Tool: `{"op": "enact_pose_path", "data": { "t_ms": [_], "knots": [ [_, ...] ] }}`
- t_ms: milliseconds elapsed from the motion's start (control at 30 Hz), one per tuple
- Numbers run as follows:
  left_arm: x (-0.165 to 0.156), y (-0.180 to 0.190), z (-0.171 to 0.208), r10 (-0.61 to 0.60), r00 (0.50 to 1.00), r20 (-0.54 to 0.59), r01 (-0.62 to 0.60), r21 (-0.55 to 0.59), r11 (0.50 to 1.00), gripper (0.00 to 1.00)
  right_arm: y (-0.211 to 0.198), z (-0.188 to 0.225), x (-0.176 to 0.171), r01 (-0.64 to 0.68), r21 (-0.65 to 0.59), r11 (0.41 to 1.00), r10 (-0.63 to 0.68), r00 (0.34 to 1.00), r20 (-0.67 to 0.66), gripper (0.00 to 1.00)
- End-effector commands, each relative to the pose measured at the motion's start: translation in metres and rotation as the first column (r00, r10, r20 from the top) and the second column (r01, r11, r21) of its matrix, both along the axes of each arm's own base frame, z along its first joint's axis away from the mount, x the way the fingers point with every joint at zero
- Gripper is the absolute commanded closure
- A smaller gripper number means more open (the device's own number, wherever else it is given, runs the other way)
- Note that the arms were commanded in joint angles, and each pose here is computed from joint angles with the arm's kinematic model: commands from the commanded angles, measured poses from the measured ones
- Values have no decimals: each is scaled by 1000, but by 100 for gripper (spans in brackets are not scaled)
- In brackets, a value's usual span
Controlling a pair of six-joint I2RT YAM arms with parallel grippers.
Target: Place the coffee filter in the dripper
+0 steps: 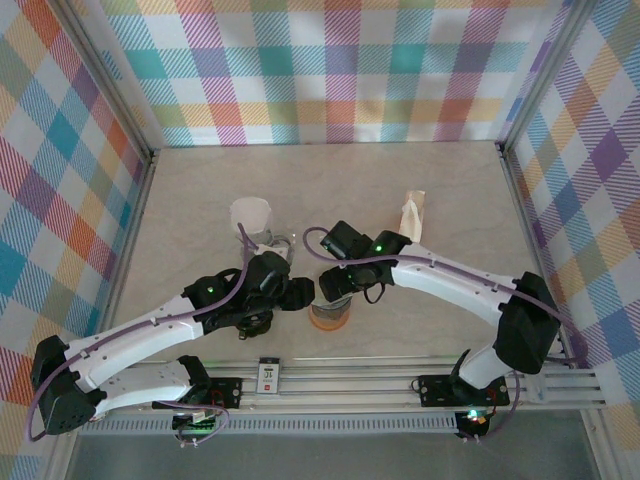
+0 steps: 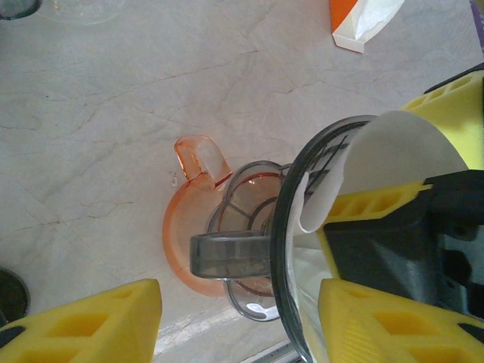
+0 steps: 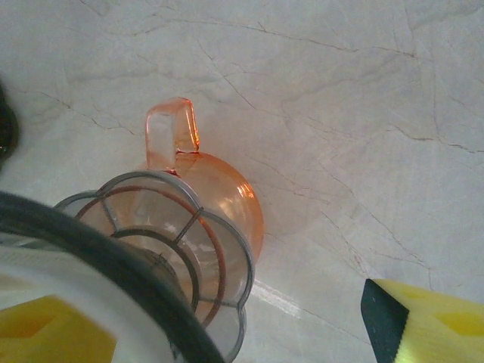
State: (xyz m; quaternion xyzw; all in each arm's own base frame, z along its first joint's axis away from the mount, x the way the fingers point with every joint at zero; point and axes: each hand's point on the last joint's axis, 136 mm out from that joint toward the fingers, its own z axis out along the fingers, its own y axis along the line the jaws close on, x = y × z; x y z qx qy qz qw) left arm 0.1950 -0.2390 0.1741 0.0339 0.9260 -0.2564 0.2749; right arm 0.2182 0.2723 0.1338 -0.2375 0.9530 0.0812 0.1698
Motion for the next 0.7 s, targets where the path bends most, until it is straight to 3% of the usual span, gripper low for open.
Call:
{"op": "enact_pose_path", "data": {
  "t_ms": [0,167,400,600,667],
  "knots": [
    [3,1,-2,6,1000,-1,-6,0,1000,42,1,-9,0,-5,-6,1000,5,1000,-13,17],
    [4,0,1,12,1000,4,-12,-19,1000,40,1,-17,0,0,-14,1000,-1,1000,-22,17],
    [5,-1,9,15,1000,27,-13,-59,998,28,-4,-26,-2,10,-32,999,-11,999,-32,17],
    [5,2,0,33,999,6,-33,-30,999,29,-5,-31,-3,14,-38,999,-15,999,-34,17],
    [5,4,-2,37,999,0,-37,-23,999,35,-4,-30,-3,12,-36,999,-14,999,-32,17]
  ]
}}
